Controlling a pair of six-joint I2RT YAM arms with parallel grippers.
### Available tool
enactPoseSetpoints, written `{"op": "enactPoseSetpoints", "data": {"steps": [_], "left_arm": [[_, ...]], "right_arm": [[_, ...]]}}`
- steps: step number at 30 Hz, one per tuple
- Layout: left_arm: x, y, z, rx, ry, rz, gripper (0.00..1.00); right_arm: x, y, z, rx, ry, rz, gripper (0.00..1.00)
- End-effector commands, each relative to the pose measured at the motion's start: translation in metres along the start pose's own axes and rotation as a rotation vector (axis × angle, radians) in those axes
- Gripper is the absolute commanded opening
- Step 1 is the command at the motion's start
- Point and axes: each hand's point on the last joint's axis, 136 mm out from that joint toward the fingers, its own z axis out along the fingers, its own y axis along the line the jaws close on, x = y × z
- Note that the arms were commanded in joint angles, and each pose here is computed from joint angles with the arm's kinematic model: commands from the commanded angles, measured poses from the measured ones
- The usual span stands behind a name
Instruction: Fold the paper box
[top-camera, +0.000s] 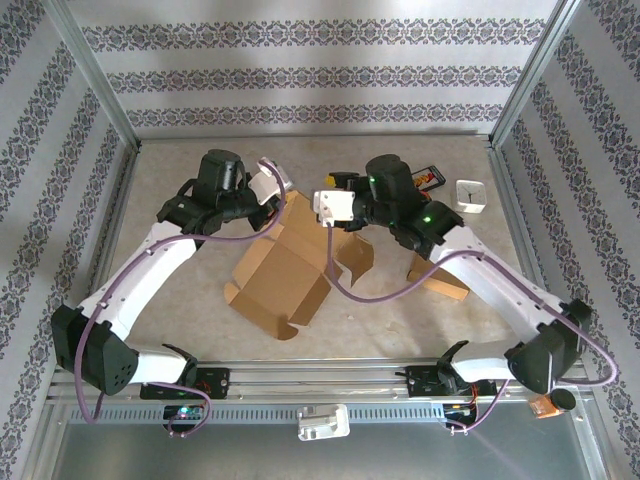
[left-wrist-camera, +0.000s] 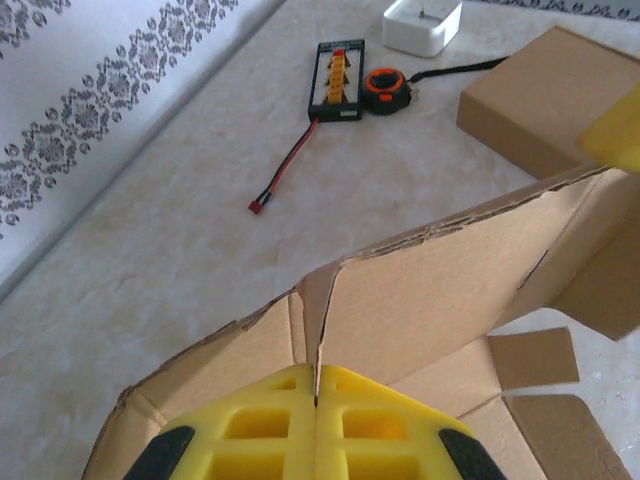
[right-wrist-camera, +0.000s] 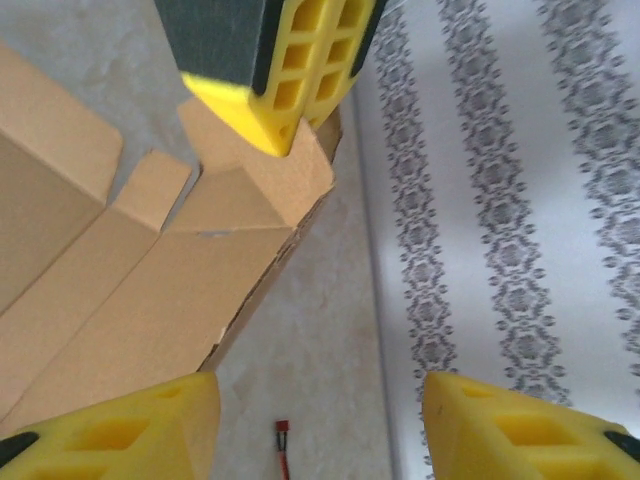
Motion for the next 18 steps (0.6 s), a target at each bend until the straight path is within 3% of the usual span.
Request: {"op": "enactPoseSetpoints", "data": {"steps": [1, 7, 11, 14, 18], "left_arm": [[-0.002, 0.001, 0.004, -0.019, -0.007, 0.027, 0.0], [0.0, 0.005, 0.009, -0.043, -0.023, -0.016, 0.0], [0.007, 0.012, 0.018, -0.067, 0.002, -0.059, 0.0], [0.01, 0.017, 0.024, -0.087, 0.008, -0.072, 0.0], [0.005, 0.019, 0.027, -0.083, -0.01, -0.085, 0.0]], "right_arm": [[0.0, -0.009, 0.007, 0.011, 0.022, 0.032, 0.51], [0.003, -0.009, 0.02, 0.012, 0.067, 0.115, 0.52], [-0.014, -0.012, 0.009, 0.024, 0.025, 0.222, 0.68], [-0.033, -0.026, -0.014, 0.052, -0.045, 0.388, 0.75], [-0.04, -0.011, -0.019, -0.006, -0.088, 0.482, 0.84]]}}
